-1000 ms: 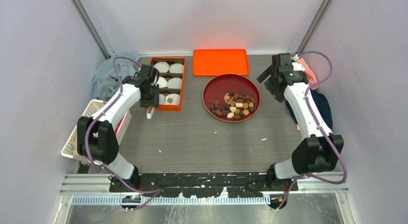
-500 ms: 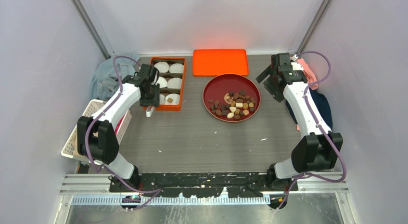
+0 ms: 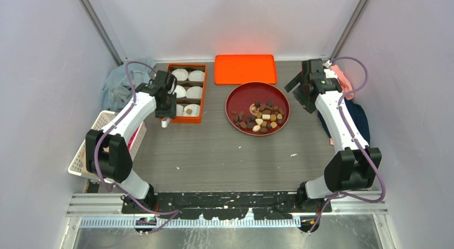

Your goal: Pack the chocolate

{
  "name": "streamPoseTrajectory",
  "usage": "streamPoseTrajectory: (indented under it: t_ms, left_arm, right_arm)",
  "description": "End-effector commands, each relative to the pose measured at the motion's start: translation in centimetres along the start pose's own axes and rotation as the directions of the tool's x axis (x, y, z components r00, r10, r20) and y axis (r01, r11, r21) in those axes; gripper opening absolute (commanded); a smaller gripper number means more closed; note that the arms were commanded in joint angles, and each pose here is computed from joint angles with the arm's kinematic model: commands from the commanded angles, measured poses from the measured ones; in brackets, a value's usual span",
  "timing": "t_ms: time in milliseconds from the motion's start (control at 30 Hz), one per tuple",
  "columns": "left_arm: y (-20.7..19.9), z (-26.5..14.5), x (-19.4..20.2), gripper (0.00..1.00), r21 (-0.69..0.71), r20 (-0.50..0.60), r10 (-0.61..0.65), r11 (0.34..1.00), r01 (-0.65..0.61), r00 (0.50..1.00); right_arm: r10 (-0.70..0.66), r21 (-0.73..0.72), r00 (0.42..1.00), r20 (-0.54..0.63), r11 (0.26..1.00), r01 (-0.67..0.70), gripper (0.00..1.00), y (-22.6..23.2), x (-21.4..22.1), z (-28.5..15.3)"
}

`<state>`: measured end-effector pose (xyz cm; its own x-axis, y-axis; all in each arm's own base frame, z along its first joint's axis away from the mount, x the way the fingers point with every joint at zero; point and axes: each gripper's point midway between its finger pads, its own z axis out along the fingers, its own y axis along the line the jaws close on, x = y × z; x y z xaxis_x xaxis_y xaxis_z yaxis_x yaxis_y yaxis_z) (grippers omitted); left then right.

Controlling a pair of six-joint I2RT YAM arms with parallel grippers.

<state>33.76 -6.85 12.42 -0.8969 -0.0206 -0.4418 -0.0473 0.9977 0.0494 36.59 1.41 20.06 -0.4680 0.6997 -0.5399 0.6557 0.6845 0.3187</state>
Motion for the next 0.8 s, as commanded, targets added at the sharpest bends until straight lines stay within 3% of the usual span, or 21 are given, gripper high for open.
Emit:
streamPoseTrajectory:
  t_ms: [0, 300, 433, 567, 767]
  left_arm:
    - [0.8, -4.1, -3.6, 0.35, -0.002, 0.146, -0.010, 1.000, 0.010, 0.989]
    - [0.9, -6.7, -5.0, 0.16, 0.016, 0.209, -0.021, 1.000, 0.018, 0.978]
    - [0.5, -8.3, -6.0, 0.02, 0.054, 0.251, -0.034, 0.998, 0.021, 0.967]
    - [-1.8, -9.7, -6.8, 0.00, 0.186, 0.281, -0.044, 0.982, -0.010, 0.959]
    - [-7.9, -11.4, -7.1, 0.00, 0.480, 0.280, -0.069, 0.874, -0.077, 0.958]
  right_arm:
    - [0.020, -0.049, 0.999, 0.040, 0.999, -0.018, 0.96, 1.4, -1.5, -0.6]
    - [0.015, -0.055, 0.999, 0.040, 0.998, -0.013, 0.95, 1.5, -1.6, -0.6]
    - [0.015, -0.062, 0.999, 0.042, 0.998, -0.012, 0.96, 1.6, -1.6, -0.8]
    - [0.016, -0.067, 0.999, 0.050, 0.998, -0.012, 0.95, 1.5, -1.7, -1.0]
    - [0.014, -0.080, 0.998, 0.064, 0.997, -0.008, 0.95, 1.4, -2.0, -1.8]
